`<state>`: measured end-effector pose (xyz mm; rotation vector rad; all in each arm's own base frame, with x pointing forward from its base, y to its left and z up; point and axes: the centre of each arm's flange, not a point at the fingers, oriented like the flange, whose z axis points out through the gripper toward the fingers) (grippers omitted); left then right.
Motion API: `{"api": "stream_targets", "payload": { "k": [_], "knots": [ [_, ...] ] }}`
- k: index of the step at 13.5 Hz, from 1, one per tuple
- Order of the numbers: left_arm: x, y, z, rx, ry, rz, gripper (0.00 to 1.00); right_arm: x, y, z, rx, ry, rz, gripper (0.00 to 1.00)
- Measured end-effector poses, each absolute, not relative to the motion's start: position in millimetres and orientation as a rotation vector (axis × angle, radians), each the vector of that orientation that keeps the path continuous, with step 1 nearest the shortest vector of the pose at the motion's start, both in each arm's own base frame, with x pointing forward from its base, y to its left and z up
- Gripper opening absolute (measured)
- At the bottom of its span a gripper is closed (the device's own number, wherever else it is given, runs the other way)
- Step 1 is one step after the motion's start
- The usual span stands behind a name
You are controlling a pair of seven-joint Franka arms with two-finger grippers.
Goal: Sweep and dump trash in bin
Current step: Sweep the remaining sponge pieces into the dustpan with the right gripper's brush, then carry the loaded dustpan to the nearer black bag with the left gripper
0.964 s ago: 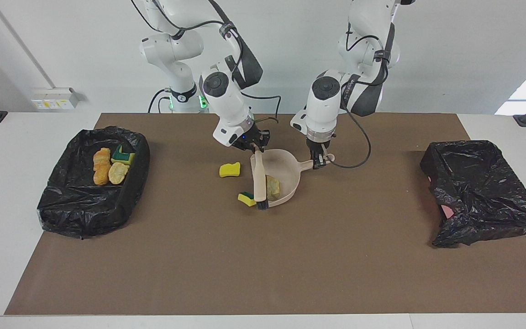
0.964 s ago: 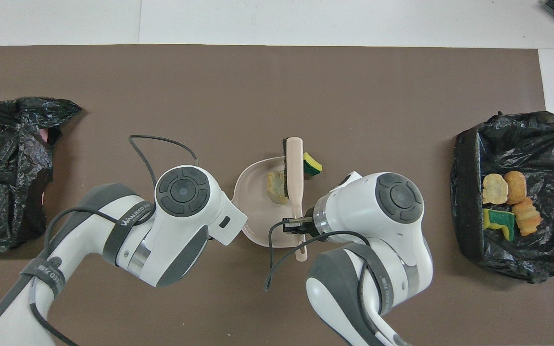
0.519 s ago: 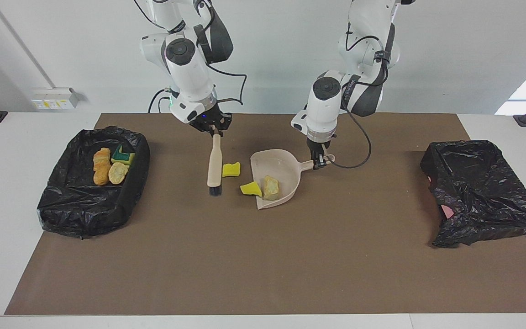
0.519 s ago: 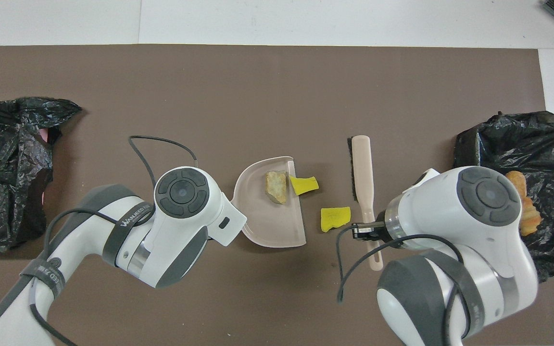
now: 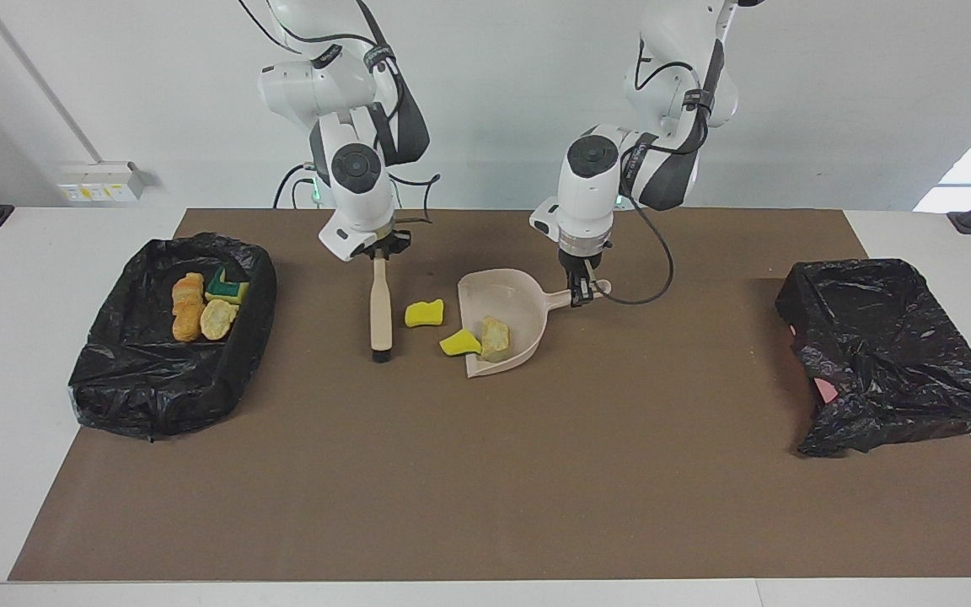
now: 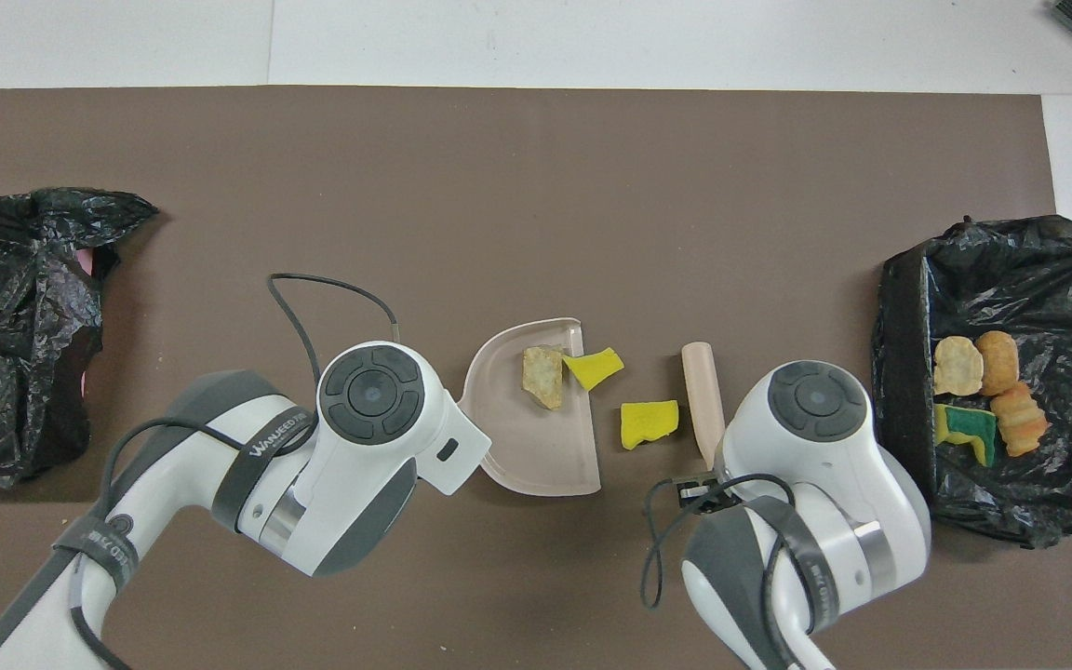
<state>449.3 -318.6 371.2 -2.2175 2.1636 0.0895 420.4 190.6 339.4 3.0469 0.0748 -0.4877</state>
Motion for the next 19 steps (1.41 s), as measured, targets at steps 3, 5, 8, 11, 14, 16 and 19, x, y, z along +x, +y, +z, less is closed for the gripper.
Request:
{"api": "stream_targets", "payload": {
  "k": [3, 5, 8, 11, 14, 16, 19],
  "knots": [
    [443, -321, 371, -2.208, 2.173, 0.093, 0.33, 412, 247, 330, 3.189, 0.043, -0.442, 0.26],
    [441, -322, 370, -2.208, 2.173, 0.096, 0.33, 411, 277, 324, 3.284, 0.014, -0.404, 0.26],
    [441, -319, 370, -2.214, 2.167, 0.097, 0.33, 422, 300, 338, 3.322, 0.028, -0.397, 0.26],
    [451, -305, 370, -2.24, 2.141, 0.095, 0.33, 428, 299, 366, 3.305, -0.065, -0.453, 0.26],
    [478, -269, 373, -2.267, 2.116, 0.077, 0.33, 422, 287, 400, 3.257, -0.193, -0.451, 0.26],
    [494, -245, 378, -2.285, 2.11, 0.057, 0.33, 410, 286, 418, 3.232, -0.203, -0.451, 0.26],
    [518, -217, 397, -2.304, 2.122, 0.018, 0.33, 381, 315, 425, 3.216, -0.176, -0.442, 0.26]
  ]
}}
